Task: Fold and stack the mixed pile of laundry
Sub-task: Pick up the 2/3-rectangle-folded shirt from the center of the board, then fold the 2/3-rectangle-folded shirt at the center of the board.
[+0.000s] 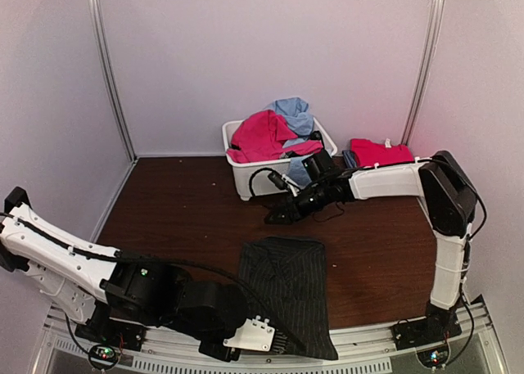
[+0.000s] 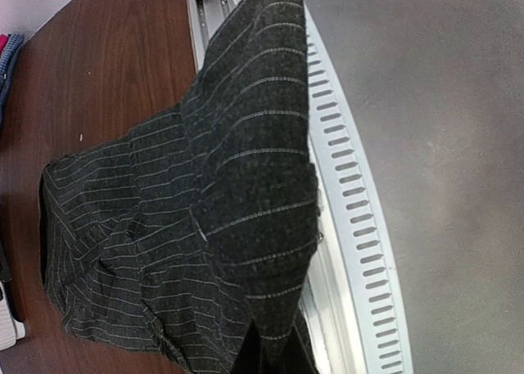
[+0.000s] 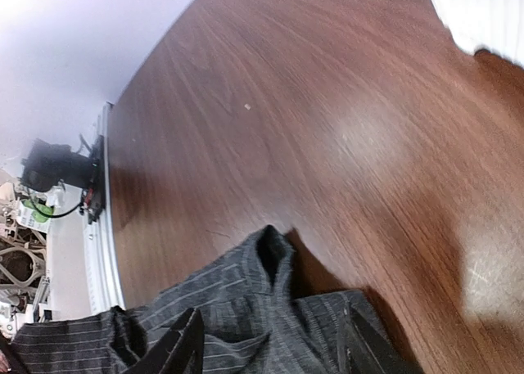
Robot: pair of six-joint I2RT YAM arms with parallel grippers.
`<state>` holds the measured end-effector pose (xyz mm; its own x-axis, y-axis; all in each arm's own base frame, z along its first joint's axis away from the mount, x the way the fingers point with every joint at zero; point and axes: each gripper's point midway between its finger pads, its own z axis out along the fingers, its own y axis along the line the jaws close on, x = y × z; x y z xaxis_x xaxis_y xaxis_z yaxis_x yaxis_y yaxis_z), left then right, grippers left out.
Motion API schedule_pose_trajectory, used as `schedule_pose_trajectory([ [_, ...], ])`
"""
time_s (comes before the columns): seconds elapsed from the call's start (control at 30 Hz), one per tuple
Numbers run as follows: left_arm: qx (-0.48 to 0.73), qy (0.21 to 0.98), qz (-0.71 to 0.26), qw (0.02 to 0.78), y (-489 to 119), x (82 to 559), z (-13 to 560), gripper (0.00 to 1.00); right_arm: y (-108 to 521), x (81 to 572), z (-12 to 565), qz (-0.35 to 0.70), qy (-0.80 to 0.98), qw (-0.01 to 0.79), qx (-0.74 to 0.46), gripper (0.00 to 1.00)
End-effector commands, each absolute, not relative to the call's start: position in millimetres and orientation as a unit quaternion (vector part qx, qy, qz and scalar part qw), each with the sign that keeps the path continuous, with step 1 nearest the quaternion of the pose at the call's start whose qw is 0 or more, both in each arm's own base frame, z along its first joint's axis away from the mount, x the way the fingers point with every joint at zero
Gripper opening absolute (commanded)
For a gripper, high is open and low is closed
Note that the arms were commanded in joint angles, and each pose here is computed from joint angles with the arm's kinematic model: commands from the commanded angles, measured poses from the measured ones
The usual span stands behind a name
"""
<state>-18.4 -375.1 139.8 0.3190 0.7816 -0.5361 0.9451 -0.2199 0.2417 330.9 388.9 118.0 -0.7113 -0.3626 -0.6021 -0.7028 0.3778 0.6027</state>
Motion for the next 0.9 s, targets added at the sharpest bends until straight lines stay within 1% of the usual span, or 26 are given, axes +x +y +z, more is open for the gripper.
schedule_pose_trajectory([
  [0.0,0.761,0.575,-0.188,0.234,-373.4,-22.3,156.0,0.0,373.0,334.7,71.0,0.386,0.844,0.17,-0.33,0.54],
  [0.07,0.754,0.58,-0.192,0.24,-374.6,-12.1,165.6,0.0,373.9,330.6,60.8,0.392,0.845,0.156,-0.33,0.52],
  [0.2,0.744,0.581,-0.209,0.255,-383.6,15.6,190.5,0.0,382.7,310.4,37.6,0.42,0.836,0.11,-0.335,0.45],
  [0.37,0.752,0.577,-0.18,0.265,-400.3,56.1,199.8,0.0,389.8,290.2,18.0,0.437,0.83,0.078,-0.338,0.41],
  [0.63,0.746,0.583,-0.146,0.288,-418.9,126.2,207.6,0.01,395.0,278.9,24.2,0.459,0.817,0.076,-0.341,0.39],
  [0.7,0.745,0.584,-0.144,0.287,-422.5,140.1,205.1,0.03,396.9,274.7,27.0,0.462,0.813,0.076,-0.345,0.39],
  [0.87,0.745,0.593,-0.126,0.28,-425.7,171.4,187.9,0.03,400.4,267.2,42.4,0.477,0.801,0.08,-0.352,0.4],
])
